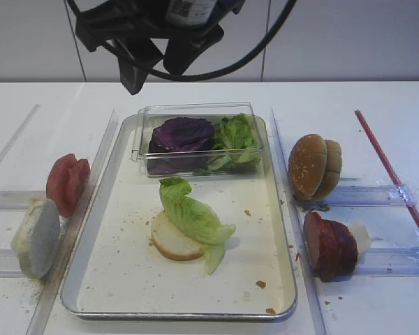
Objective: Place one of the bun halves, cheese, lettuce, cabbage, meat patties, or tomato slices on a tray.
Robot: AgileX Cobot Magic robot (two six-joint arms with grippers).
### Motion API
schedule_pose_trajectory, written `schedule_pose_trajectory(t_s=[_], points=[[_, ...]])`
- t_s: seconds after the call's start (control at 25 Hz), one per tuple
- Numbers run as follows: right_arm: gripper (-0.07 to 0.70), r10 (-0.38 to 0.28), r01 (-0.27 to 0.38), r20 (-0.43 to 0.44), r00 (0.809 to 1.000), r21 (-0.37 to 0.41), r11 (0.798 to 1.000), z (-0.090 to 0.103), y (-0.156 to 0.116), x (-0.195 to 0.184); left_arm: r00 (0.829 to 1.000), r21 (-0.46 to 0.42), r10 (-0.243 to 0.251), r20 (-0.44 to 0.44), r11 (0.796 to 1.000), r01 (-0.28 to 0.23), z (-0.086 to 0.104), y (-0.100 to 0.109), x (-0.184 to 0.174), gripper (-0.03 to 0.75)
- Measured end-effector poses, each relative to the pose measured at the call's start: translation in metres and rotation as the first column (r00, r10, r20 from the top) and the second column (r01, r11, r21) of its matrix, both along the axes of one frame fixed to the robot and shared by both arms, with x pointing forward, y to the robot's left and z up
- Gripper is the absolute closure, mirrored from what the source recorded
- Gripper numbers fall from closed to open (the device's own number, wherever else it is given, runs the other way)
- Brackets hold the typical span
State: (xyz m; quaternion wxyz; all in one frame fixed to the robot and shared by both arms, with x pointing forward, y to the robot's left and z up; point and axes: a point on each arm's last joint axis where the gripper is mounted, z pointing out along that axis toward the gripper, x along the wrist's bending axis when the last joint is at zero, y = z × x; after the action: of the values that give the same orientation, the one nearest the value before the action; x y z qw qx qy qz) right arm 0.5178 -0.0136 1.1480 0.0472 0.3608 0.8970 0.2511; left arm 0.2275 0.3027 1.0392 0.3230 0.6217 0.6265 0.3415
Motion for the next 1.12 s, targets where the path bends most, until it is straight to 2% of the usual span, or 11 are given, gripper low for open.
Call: schedule_pose_trajectory(t_s=[0.16,0.32,0.6,0.88,1.12], points=[[0.208,-0.052,0.052,-0.012,0.999,0.009,0.999,0.0,-0.011,0.011,1.0,0.0,0.0,0.0,1.0,0.0,0.0,0.0,0.0,0.225],[0.208,-0.132,0.133,-0.032,0.991,0.03,0.991,0.0,-0.035,0.032,1.0,0.0,0.0,0.0,1.0,0.0,0.0,0.0,0.0,0.225],[0.208,-0.262,0.263,-0.03,0.965,0.032,0.964,0.002,-0.079,0.062,1.0,0.0,0.0,0.0,1.0,0.0,0.0,0.0,0.0,0.225],[0.208,-0.384,0.384,-0.012,0.923,0.039,0.922,0.011,-0.127,0.079,1.0,0.0,0.0,0.0,1.0,0.0,0.0,0.0,0.0,0.225],[0.208,-0.5,0.499,0.014,0.866,0.049,0.865,0.021,-0.176,0.089,1.0,0.0,0.0,0.0,1.0,0.0,0.0,0.0,0.0,0.225]])
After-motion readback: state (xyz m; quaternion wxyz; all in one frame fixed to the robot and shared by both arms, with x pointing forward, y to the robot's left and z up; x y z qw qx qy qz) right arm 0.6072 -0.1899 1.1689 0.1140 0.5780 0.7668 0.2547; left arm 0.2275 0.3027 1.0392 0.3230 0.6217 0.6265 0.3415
